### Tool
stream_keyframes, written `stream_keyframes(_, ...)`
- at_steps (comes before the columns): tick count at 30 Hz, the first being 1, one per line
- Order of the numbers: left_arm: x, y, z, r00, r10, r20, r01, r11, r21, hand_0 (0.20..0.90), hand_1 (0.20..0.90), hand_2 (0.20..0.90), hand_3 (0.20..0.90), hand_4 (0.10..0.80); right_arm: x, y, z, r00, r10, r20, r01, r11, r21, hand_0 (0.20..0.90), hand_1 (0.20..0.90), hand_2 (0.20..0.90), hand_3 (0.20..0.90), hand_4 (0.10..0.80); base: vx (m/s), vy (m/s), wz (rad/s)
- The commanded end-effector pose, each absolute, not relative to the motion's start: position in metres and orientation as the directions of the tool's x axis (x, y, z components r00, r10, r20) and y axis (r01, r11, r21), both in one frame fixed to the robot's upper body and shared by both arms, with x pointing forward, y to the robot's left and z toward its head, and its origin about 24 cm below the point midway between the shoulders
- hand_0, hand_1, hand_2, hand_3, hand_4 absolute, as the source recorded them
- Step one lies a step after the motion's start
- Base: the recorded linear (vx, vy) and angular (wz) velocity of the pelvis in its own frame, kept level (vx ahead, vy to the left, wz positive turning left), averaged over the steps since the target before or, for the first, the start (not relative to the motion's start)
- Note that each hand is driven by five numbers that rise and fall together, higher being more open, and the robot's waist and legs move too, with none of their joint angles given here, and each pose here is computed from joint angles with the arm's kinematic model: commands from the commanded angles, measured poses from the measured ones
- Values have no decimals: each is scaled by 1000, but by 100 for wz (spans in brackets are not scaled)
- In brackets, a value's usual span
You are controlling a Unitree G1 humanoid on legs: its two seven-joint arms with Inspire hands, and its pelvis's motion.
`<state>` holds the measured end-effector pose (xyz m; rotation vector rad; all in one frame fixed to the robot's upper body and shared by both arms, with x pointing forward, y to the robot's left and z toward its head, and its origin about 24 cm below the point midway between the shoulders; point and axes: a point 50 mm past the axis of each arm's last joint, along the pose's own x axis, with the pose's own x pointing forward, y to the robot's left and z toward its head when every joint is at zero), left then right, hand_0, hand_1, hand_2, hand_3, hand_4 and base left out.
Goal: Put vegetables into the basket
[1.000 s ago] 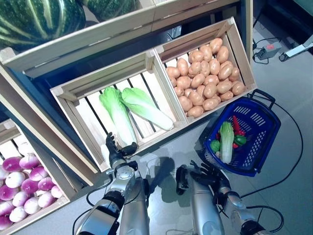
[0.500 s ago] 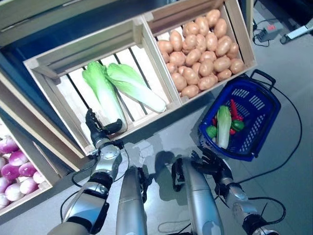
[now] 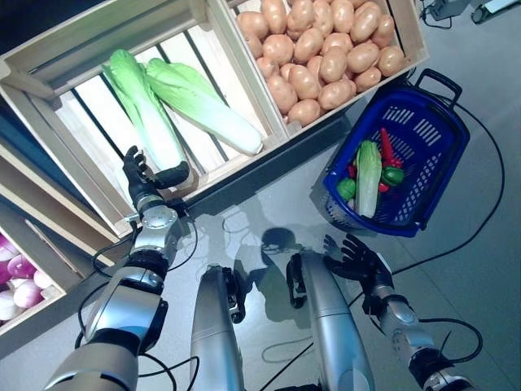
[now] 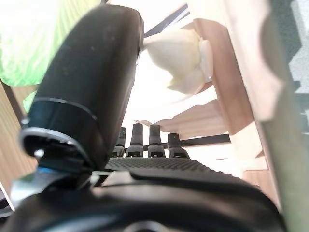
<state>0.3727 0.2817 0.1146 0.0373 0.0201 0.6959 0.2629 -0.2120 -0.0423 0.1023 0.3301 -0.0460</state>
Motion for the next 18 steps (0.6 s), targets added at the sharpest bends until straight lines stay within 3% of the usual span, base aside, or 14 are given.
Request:
stream_keyframes(1,382,296,146,818,575,29,-575,814,89,900,900,900,900,800,244,-232,-48,934,-106,-341,129,991,45,900,900,900,900,800,-1,-26,-11)
stream_keyframes(7,390,285,157,874,484,37,-485,874,13,900,900,900,900,800,249,-233,-46,934,-115,-339,131,991,25,900,900,900,900,800,10,-22,1)
stream_keyframes(17,397,286,173,876,482,7,-481,876,-44,900,900,900,900,800,256,-229,-39,945,-133,-299,147,989,25,900,900,900,900,800,2,-18,3)
stream_keyframes(18,397,286,176,878,479,18,-477,877,-61,813,813,813,813,742,255,-230,-39,944,-140,-299,155,988,27,900,900,900,900,800,9,-9,-5)
